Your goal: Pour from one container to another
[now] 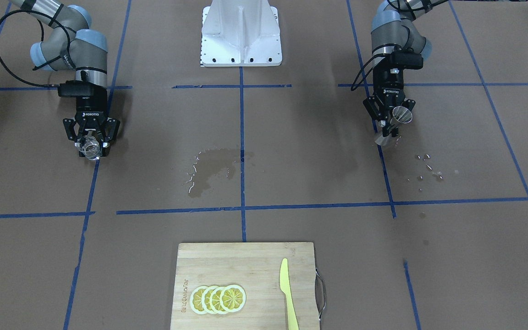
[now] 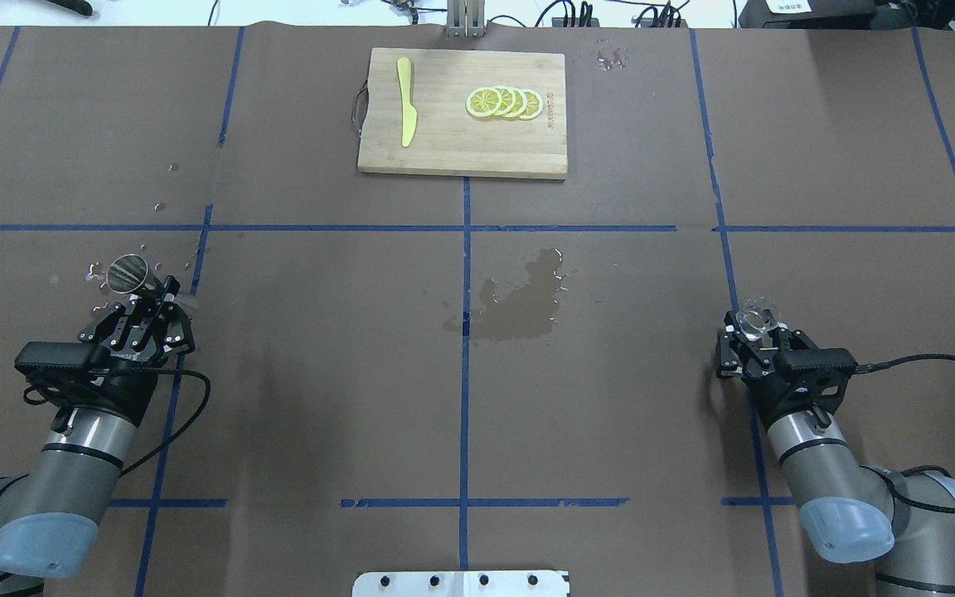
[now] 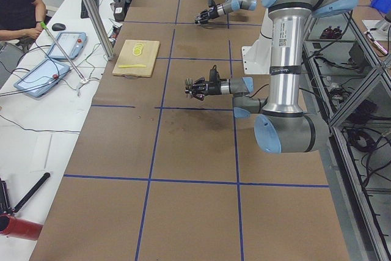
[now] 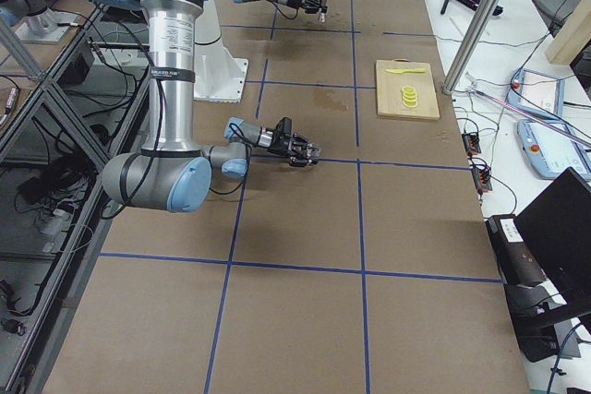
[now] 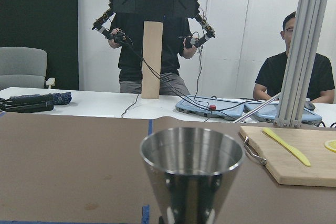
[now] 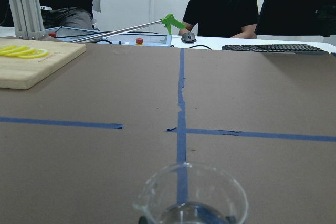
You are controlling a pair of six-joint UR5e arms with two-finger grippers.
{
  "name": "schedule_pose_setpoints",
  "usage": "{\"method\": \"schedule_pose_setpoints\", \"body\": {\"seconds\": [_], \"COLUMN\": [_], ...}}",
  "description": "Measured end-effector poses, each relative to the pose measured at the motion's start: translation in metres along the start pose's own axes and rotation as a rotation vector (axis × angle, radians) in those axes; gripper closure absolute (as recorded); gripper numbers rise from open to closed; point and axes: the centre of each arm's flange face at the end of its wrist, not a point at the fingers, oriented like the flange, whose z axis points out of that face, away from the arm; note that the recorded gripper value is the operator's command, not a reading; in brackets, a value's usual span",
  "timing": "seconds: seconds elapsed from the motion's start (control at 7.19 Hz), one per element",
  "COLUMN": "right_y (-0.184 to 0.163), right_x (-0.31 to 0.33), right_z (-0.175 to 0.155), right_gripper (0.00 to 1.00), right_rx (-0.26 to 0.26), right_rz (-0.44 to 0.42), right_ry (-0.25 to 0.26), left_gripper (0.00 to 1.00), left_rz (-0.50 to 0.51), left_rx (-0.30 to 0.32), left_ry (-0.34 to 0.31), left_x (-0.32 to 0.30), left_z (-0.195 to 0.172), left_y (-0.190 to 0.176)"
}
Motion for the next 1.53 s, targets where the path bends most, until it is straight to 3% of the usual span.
{"method": "schedule_pose_setpoints", "body": {"seconds": [0.28,0.7,1.11,1.53], "right_y": [-0.024,-0.067,-0.093,-0.115], "right_x": [-0.014,-0.032,-0.072,-0.111], "right_z": [0.011,0.033,0.030,0.021], "right_gripper": [1.00,1.00,1.00,1.00], "right_rx": [0.007,-0.007,0.003,0.008], "right_rz": [-0.006,-0.081,-0.101,-0.087], "right_ry": [-0.030,-0.063,-0.126,-0.192], "left_gripper": [1.00,1.00,1.00,1.00], "left_rz": [-0.007,0.020,0.004,0.095], "left_rx": [-0.005,-0.013,-0.060,-0.143], "left_ry": [0.015,0.062,0.131,0.202], "left_x": [0.014,0.064,0.146,0.185], "left_z": [-0.002,0.000,0.007,0.026], "left_y": [-0.001,-0.007,-0.001,-0.003]}}
